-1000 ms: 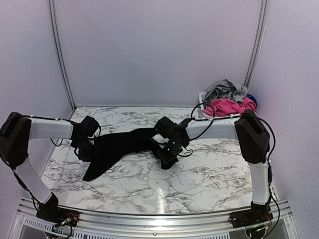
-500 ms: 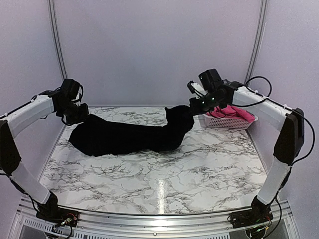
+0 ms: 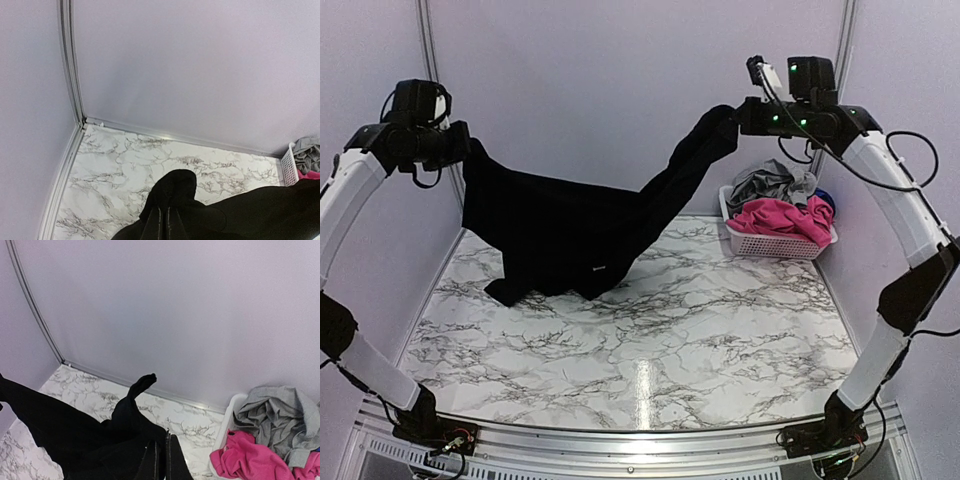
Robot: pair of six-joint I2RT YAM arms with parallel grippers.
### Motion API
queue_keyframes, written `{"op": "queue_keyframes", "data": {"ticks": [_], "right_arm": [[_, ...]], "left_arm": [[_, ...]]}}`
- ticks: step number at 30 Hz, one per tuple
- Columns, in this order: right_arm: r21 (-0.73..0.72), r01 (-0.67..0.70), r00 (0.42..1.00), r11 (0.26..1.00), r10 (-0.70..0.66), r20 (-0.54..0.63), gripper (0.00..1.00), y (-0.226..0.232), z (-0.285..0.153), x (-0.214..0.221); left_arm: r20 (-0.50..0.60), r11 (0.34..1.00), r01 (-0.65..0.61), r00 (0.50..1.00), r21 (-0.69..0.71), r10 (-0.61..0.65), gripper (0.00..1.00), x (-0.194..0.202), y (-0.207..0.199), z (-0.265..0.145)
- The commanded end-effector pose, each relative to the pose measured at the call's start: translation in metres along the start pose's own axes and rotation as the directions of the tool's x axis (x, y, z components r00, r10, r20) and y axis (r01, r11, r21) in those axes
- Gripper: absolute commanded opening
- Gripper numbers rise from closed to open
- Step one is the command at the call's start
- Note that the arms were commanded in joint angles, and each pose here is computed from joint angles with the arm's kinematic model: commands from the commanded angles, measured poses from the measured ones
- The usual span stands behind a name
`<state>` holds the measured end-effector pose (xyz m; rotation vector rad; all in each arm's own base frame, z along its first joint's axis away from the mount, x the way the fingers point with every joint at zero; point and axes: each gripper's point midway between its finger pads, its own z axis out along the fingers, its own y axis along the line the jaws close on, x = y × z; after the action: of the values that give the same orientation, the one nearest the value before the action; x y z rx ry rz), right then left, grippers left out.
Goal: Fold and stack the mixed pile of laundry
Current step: Pick up the crumpled T-shirt from the center of the board.
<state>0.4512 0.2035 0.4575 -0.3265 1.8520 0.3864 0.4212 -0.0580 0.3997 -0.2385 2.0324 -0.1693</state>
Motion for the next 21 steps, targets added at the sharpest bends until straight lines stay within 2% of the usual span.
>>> {"op": "queue_keyframes", "data": {"ticks": [1, 6, 8, 10, 13, 18, 21], "right_arm": [[-0.065, 0.041, 0.964, 0.997, -0.022, 0.266, 0.00, 0.014, -0.080, -0.079], [-0.231, 0.087, 0.919, 0.969, 0.012, 0.394, 0.00, 0.049, -0.140, -0.108], [-0.239, 0.085, 0.896, 0.967, 0.031, 0.443, 0.00, 0.051, -0.161, -0.122], [-0.211, 0.078, 0.876, 0.974, 0.033, 0.481, 0.00, 0.047, -0.175, -0.137], [-0.130, 0.046, 0.876, 0.990, 0.022, 0.482, 0.00, 0.032, -0.165, -0.142], [-0.010, -0.035, 0.914, 0.999, 0.036, 0.404, 0.00, -0.006, -0.109, -0.122], [0.015, -0.108, 0.918, 0.994, 0.093, 0.385, 0.00, -0.042, -0.077, -0.117]], "left_arm": [[0.170, 1.000, 0.014, 0.985, 0.001, -0.014, 0.00, -0.050, 0.005, -0.056], [0.303, 0.978, -0.044, 0.953, 0.203, -0.020, 0.00, -0.085, -0.028, -0.114], [0.370, 0.967, -0.051, 0.928, 0.249, -0.046, 0.00, -0.098, -0.033, -0.137], [0.385, 0.951, -0.064, 0.921, 0.301, -0.059, 0.00, -0.104, -0.042, -0.147], [0.321, 0.948, -0.037, 0.944, 0.315, -0.069, 0.00, -0.095, -0.047, -0.120], [0.140, 0.964, 0.043, 0.987, 0.263, -0.082, 0.00, -0.063, -0.045, -0.049], [0.142, 0.972, 0.066, 0.985, 0.225, -0.099, 0.00, -0.069, -0.040, -0.042]]}}
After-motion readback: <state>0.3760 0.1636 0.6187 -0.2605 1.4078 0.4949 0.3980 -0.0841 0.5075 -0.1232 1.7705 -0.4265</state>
